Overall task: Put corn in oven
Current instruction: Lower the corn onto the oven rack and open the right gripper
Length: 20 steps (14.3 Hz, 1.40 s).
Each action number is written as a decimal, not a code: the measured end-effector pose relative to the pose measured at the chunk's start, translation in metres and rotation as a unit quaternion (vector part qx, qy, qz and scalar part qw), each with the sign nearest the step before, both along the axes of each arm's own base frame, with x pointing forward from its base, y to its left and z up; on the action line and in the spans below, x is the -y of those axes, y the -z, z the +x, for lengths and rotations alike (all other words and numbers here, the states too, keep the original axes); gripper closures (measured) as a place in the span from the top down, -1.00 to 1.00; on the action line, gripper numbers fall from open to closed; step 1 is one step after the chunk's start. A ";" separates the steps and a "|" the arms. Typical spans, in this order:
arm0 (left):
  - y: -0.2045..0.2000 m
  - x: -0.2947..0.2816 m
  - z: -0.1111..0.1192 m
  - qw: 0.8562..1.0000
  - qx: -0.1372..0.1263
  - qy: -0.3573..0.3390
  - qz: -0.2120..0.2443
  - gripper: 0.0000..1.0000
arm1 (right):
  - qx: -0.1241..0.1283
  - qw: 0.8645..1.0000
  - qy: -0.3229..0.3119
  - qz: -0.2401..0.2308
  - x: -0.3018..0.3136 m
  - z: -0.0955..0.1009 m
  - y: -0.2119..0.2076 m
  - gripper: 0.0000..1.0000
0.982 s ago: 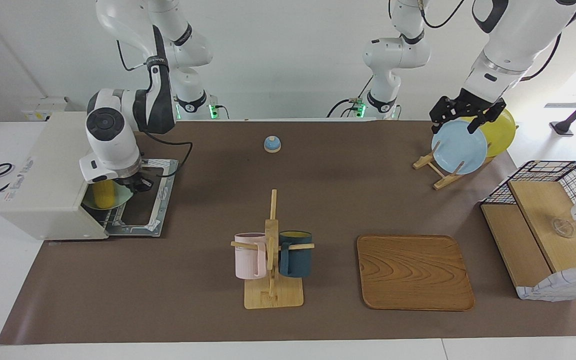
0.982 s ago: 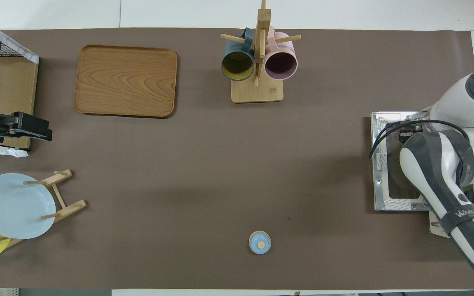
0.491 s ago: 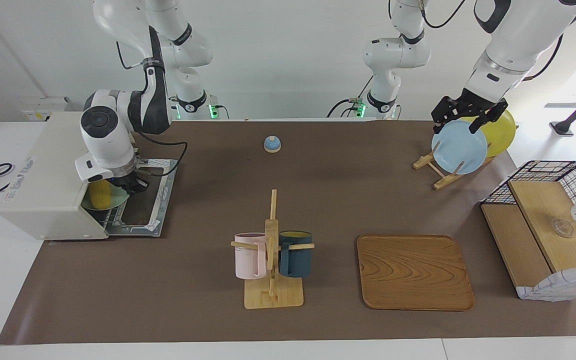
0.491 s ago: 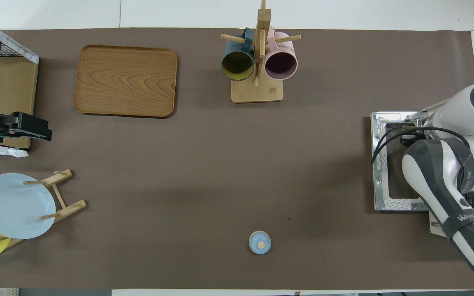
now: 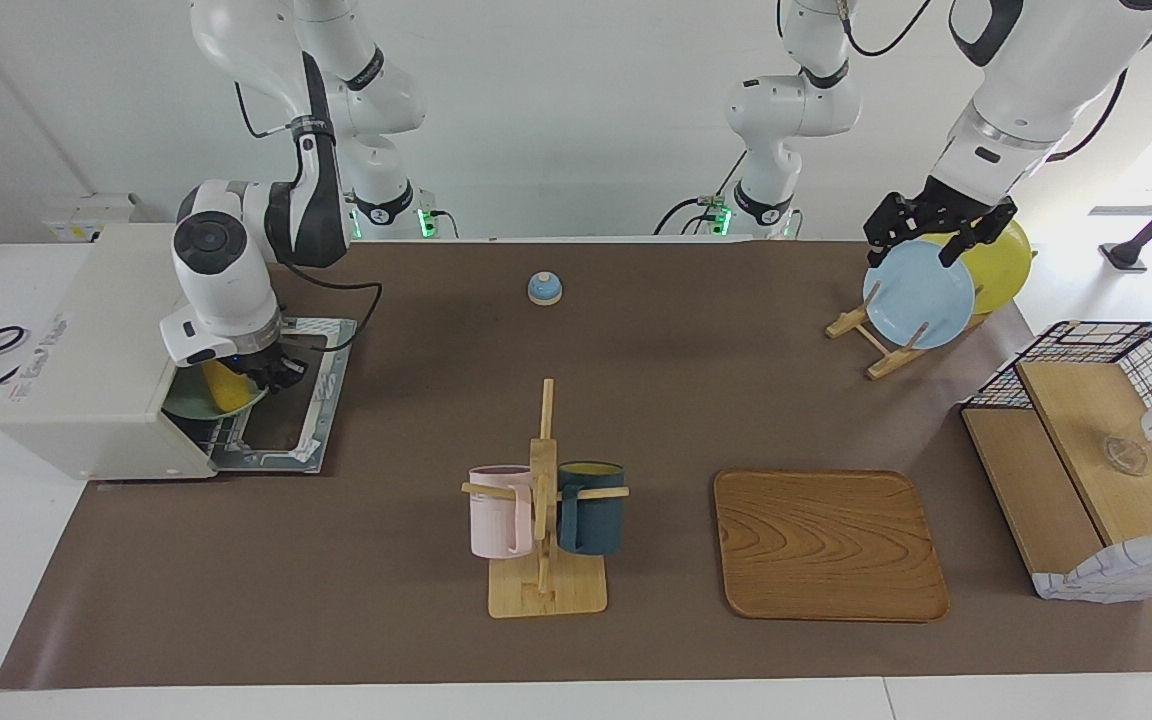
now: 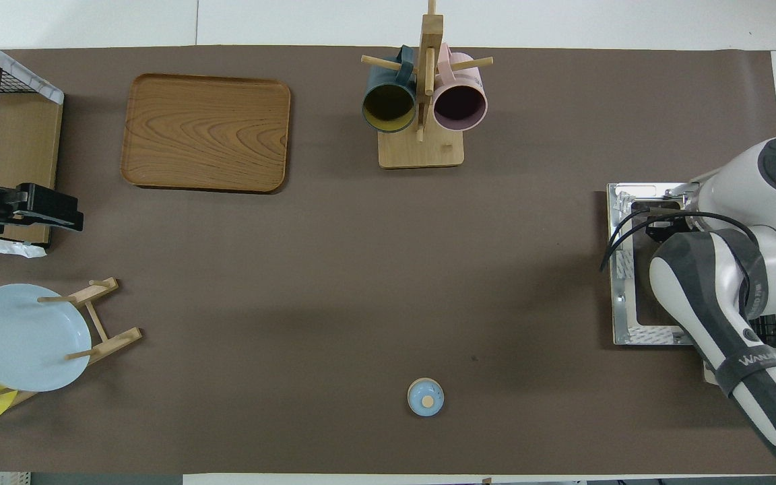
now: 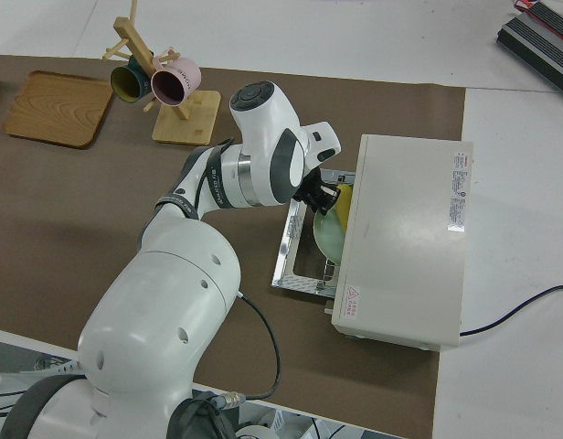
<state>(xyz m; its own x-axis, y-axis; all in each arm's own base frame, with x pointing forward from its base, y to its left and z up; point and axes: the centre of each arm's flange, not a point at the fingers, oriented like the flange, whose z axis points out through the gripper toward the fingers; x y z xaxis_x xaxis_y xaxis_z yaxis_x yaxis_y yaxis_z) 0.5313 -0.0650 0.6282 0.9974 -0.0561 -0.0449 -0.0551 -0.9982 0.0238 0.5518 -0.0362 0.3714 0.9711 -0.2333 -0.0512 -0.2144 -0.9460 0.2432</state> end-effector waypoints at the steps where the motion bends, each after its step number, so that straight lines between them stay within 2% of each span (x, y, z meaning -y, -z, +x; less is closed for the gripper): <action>1: 0.000 0.000 0.000 1.000 0.000 0.000 0.000 1.00 | -0.004 1.000 -0.004 -0.002 -0.006 0.002 -0.006 -0.56; 5: 0.001 0.000 0.000 1.000 -0.001 0.000 0.000 1.00 | -0.014 1.000 -0.011 -0.002 -0.039 0.010 -0.035 -0.52; 7: 0.002 0.000 0.000 1.000 -0.002 0.000 0.000 1.00 | -0.014 1.000 0.012 0.017 -0.054 0.009 -0.036 -0.60; 8: 0.002 0.000 0.000 1.000 -0.002 0.000 0.000 1.00 | -0.016 0.999 0.022 0.030 -0.061 0.008 -0.033 -0.78; 9: 0.002 0.000 0.000 1.000 -0.002 0.000 0.000 1.00 | -0.019 0.999 0.032 0.040 -0.066 0.004 -0.026 -0.97; 13: 0.002 0.000 0.000 1.000 -0.002 0.000 0.000 1.00 | 0.005 0.997 0.037 0.061 -0.071 -0.012 0.027 -0.98; 15: 0.002 0.000 0.000 1.000 -0.002 0.000 0.000 1.00 | 0.007 0.997 0.036 0.062 -0.071 -0.019 0.049 -0.98; 20: 0.002 0.000 0.000 1.000 -0.002 0.000 0.000 1.00 | 0.008 0.997 0.030 0.063 -0.076 -0.020 0.060 -0.98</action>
<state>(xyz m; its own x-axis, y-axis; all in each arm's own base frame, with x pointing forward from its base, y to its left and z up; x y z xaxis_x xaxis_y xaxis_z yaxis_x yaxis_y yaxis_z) 0.5312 -0.0649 0.6260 0.9972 -0.0560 -0.0496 -0.0549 -0.9982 0.0235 0.5317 0.0400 0.3118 0.9562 -0.2844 -0.0694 -0.2752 -0.9541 0.1185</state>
